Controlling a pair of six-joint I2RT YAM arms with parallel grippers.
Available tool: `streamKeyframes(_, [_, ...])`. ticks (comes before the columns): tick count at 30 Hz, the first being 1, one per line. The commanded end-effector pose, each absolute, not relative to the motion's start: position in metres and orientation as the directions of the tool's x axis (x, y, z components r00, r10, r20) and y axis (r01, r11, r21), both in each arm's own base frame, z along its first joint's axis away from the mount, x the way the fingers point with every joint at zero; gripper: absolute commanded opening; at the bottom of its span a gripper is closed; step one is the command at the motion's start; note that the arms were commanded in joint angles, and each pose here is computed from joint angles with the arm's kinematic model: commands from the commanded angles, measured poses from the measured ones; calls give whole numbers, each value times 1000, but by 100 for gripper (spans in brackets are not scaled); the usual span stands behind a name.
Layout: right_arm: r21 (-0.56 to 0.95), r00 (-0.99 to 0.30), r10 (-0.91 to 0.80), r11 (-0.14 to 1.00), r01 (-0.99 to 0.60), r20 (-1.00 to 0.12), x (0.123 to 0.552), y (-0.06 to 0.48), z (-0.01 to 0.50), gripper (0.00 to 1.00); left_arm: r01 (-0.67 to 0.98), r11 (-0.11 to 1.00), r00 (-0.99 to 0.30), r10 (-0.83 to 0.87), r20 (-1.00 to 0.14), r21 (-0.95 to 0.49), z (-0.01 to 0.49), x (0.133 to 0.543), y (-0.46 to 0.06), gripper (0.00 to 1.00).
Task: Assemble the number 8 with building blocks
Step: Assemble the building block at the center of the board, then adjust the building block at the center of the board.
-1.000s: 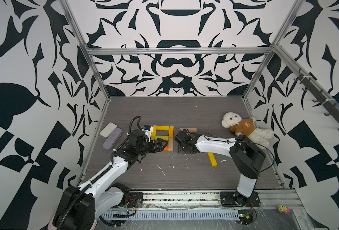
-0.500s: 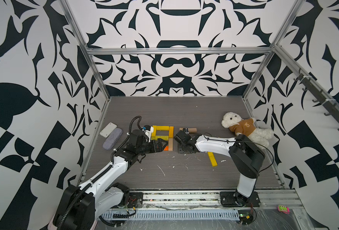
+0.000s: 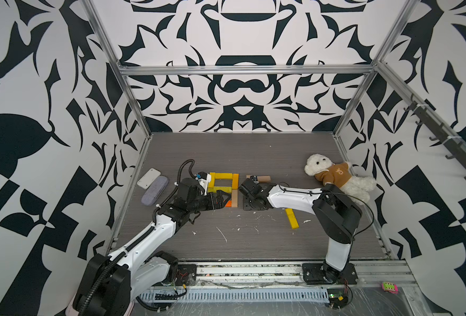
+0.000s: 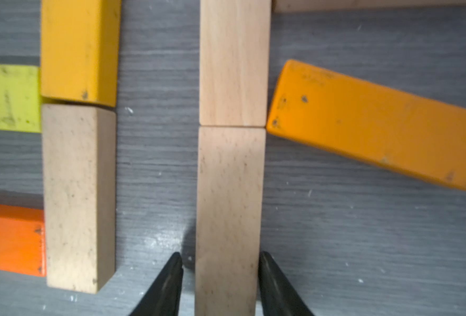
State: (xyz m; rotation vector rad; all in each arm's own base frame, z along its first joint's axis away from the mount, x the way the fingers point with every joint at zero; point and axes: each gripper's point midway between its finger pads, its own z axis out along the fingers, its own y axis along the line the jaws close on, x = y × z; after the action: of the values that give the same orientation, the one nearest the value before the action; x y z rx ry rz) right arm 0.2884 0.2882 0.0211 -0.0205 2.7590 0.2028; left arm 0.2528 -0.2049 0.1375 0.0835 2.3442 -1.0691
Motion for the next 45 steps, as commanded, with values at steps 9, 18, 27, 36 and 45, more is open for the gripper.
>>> streamKeyframes(9, [165,-919,22,985,-47,-393,290,285,46,58,268,670,-849,-174,-498,-692,142,252,-206,99])
streamKeyframes(18, [295,-894,50,951,-93,-445,300,258,85,56,233,665,-866,-191,-463,-709,139,251,-206,99])
streamKeyframes(27, [355,-894,43,926,-132,-446,341,219,98,15,185,672,-858,-245,-451,-717,144,257,-202,99])
streamKeyframes(36, [356,-905,25,924,-141,-424,371,220,77,4,180,658,-863,-251,-438,-731,151,266,-212,99])
streamKeyframes(45, [362,-908,21,921,-144,-418,387,229,65,1,179,667,-870,-236,-433,-723,146,266,-220,99])
